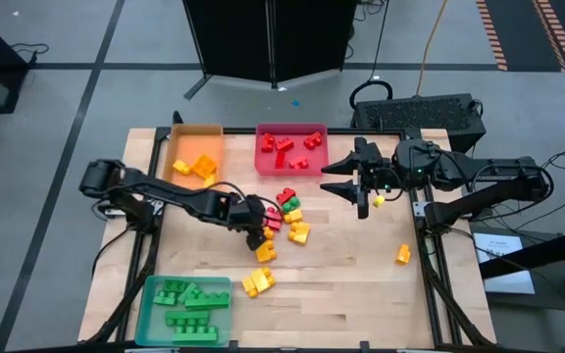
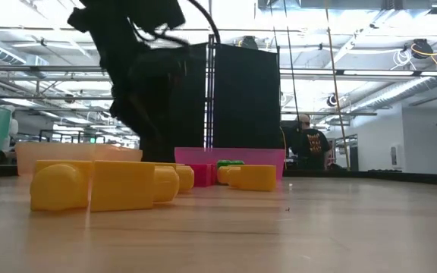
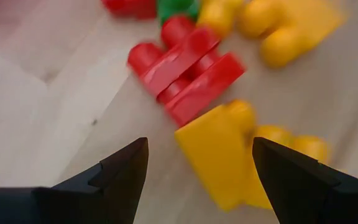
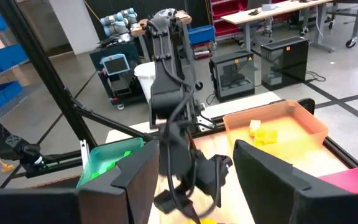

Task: Sort blocks
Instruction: Put the yellow game piece into the yellow bin

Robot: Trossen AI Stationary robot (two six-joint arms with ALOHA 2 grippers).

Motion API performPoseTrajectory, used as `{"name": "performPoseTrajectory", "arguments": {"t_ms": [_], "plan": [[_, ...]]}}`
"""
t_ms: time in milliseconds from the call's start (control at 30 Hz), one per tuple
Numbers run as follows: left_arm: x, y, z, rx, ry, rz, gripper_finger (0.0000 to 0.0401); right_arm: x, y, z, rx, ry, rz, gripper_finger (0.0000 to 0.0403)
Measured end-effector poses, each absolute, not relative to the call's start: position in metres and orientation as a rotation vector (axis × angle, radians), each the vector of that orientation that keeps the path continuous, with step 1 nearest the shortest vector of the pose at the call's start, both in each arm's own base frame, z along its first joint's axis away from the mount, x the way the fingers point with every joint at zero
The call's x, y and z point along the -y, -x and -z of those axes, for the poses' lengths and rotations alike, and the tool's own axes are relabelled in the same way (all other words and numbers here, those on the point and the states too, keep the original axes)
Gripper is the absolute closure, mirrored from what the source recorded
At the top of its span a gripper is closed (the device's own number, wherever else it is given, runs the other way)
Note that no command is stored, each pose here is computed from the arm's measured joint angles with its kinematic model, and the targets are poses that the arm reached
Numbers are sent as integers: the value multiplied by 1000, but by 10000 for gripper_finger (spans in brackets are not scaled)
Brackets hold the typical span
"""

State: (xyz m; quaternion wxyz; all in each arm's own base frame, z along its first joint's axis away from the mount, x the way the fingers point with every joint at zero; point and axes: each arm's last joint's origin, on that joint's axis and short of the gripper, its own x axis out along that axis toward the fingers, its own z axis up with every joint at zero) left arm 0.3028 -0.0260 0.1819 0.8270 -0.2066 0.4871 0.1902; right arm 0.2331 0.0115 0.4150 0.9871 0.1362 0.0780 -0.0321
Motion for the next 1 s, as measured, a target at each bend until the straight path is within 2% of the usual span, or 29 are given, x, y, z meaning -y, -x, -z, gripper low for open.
{"name": "performPoseTrajectory", "arguments": {"t_ms": [133, 400, 867, 1000], "plan": [[27, -310, -165, -1118, 450, -468, 111, -12, -233, -414, -168, -278, 64, 202], [29, -317, -158, -1094, 589, -516, 111, -13, -232, -410, -207, -283, 66, 202], [36, -336, -194, -1064, 610, -466, 111, -13, -232, -409, -217, -282, 67, 202], [43, -337, -190, -1082, 573, -479, 111, -13, -232, -409, -219, -282, 68, 202]]}}
